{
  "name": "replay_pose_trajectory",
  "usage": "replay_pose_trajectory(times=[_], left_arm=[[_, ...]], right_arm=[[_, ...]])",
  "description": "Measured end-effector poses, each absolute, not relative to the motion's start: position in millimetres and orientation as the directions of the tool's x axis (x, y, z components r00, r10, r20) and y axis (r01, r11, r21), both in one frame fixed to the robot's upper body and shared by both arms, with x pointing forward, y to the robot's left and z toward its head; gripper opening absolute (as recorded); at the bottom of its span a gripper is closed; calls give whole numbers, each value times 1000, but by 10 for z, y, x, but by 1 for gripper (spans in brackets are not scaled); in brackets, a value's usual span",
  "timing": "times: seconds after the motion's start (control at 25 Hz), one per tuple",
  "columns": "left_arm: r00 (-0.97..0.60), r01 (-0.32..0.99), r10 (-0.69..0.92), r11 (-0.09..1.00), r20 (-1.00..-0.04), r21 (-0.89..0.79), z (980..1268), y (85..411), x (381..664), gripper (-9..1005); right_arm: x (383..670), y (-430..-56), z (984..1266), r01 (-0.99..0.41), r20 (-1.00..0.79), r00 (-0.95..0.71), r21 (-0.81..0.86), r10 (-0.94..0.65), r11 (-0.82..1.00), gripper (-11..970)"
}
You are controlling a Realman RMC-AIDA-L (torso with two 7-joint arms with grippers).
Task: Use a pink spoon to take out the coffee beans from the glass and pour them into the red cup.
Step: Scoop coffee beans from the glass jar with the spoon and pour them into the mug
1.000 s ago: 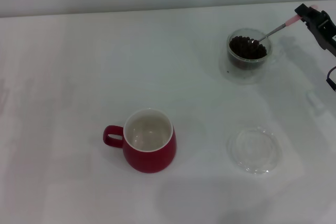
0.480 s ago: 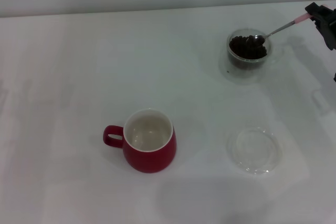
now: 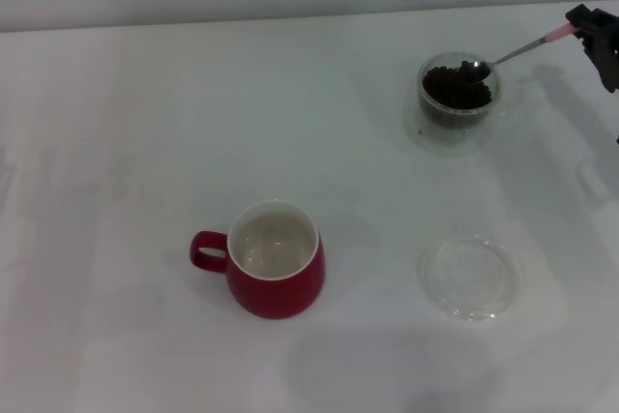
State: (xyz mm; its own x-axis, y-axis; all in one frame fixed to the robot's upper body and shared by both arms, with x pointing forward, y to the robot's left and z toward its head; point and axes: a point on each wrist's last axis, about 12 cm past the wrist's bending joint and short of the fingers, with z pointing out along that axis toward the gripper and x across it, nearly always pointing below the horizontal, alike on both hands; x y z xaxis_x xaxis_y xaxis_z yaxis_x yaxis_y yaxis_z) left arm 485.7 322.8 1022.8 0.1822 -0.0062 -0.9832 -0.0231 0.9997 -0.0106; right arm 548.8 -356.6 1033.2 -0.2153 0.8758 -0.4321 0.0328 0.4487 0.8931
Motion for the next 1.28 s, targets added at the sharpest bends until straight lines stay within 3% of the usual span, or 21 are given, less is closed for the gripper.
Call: replay_pose_trajectory(times=[1.28], left_arm=[[175, -30, -6, 999, -985, -12, 10215, 3268, 4832, 893]], right_arm=[[5484, -3445, 10469, -54, -324, -397, 942, 859, 331, 155]])
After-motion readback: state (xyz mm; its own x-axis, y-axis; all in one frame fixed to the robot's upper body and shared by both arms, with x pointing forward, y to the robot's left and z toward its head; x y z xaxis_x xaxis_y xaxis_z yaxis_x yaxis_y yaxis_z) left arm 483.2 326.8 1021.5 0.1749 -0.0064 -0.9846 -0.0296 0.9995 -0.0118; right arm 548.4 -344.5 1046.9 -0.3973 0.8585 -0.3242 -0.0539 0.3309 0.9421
